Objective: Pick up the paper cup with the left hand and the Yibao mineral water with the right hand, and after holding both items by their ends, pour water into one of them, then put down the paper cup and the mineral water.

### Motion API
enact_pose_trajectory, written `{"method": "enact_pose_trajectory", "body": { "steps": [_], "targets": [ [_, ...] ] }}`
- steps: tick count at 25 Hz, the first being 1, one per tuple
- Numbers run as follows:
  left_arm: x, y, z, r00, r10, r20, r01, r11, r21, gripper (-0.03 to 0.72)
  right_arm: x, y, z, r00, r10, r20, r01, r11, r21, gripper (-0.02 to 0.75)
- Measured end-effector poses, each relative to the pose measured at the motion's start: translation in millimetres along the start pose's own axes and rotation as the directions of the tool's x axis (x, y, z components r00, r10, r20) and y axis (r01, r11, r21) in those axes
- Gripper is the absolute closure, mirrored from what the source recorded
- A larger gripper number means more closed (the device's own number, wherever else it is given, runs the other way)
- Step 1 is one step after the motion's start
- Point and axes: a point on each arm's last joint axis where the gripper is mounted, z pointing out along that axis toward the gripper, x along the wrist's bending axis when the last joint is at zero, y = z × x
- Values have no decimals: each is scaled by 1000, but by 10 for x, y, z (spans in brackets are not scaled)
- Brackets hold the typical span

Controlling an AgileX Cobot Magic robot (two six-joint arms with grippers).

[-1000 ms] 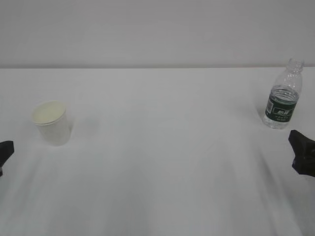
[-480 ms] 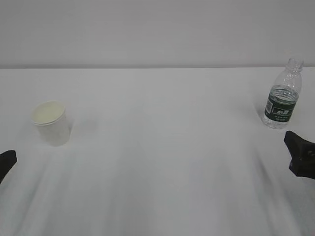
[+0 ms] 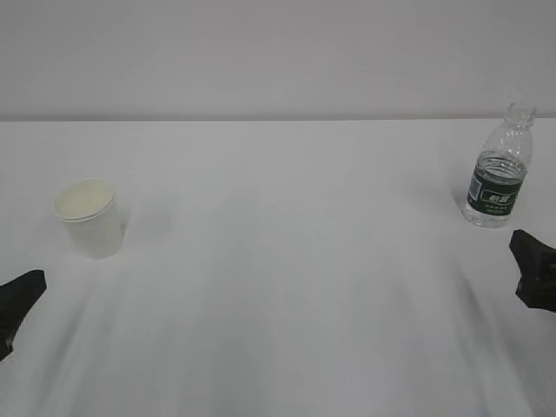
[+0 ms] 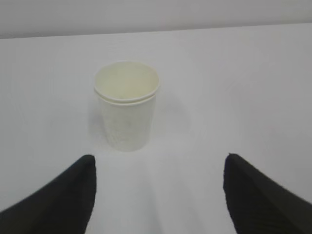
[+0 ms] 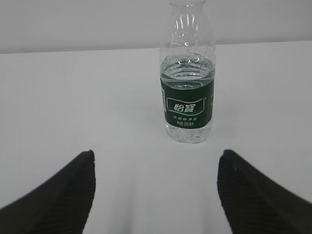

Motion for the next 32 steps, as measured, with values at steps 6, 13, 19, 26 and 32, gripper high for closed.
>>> {"method": "enact_pose_trajectory", "body": {
  "steps": [6,13,19,26,32],
  "targets": [
    [18,-202,126,1000,-7,-5,7,997,83,83,0,15,25,1000,3,5,-3,1000,-6,148],
    [27,-307,171,1000,-11,-11,12,989,146,82,5,-22,82,1000,-5,6,5,1000,15,148],
    [31,-277,208,1000,-12,-15,14,992,129,88,16,26,137,1000,-12,5,12,1000,-7,148],
    [55,-199,302,999,-23,-43,26,996,84,95,29,82,204,999,-33,4,33,999,-32,148],
    [63,-198,302,998,-27,-52,31,996,83,95,44,38,330,999,-44,5,44,999,-10,148]
  ]
}}
